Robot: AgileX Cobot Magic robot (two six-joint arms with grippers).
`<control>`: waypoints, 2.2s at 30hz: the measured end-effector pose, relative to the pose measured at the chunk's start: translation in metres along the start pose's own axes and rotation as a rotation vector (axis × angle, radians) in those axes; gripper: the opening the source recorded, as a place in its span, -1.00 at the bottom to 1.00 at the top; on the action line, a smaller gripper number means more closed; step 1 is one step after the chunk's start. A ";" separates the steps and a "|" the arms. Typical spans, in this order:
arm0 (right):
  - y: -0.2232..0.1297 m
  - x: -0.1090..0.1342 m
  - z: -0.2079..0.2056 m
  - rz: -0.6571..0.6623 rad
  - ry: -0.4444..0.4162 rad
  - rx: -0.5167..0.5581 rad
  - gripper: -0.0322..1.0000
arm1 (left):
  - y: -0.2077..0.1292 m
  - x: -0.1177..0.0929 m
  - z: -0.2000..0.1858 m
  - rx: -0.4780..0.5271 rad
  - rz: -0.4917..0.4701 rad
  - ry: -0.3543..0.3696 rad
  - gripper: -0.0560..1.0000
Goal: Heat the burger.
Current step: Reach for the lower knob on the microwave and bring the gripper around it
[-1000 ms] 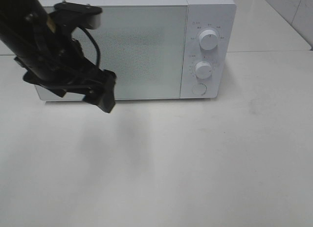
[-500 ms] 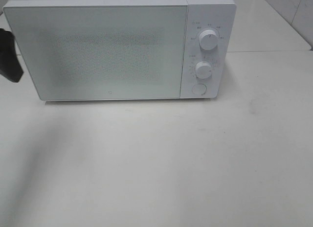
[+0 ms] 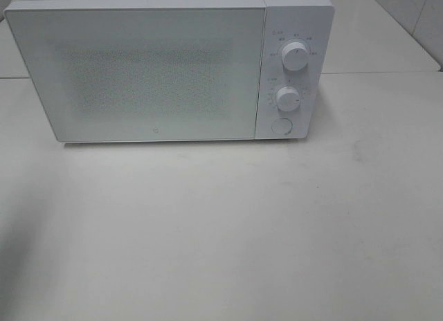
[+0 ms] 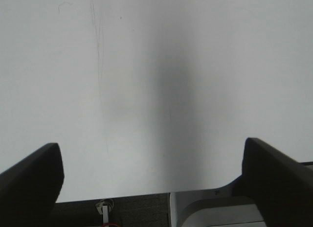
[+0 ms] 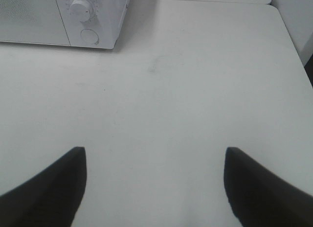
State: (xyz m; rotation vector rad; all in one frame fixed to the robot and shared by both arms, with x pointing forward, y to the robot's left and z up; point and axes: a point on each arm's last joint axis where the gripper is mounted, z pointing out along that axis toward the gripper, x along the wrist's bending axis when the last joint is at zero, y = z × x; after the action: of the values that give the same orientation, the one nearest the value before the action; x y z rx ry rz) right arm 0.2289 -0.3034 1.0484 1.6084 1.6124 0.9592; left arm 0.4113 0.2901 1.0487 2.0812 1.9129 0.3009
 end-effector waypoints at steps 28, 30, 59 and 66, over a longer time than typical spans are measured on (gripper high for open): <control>0.000 0.000 0.000 0.000 0.000 0.000 0.52 | -0.115 -0.007 -0.042 -0.408 0.024 0.018 0.82; 0.000 0.000 0.000 0.000 0.000 0.000 0.52 | -0.123 -0.008 -0.048 -0.465 0.028 0.020 0.82; 0.000 0.000 0.000 0.000 0.000 0.000 0.52 | -0.164 -0.012 -0.069 -0.764 0.045 0.016 0.82; 0.000 0.000 0.000 0.000 0.000 0.000 0.52 | -0.164 -0.012 -0.069 -0.764 0.045 0.016 0.82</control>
State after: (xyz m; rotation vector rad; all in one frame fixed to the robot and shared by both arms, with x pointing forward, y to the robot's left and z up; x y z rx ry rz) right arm 0.2289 -0.3034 1.0484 1.6084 1.6124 0.9592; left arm 0.2330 0.2945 1.0553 1.5925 1.4253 0.8954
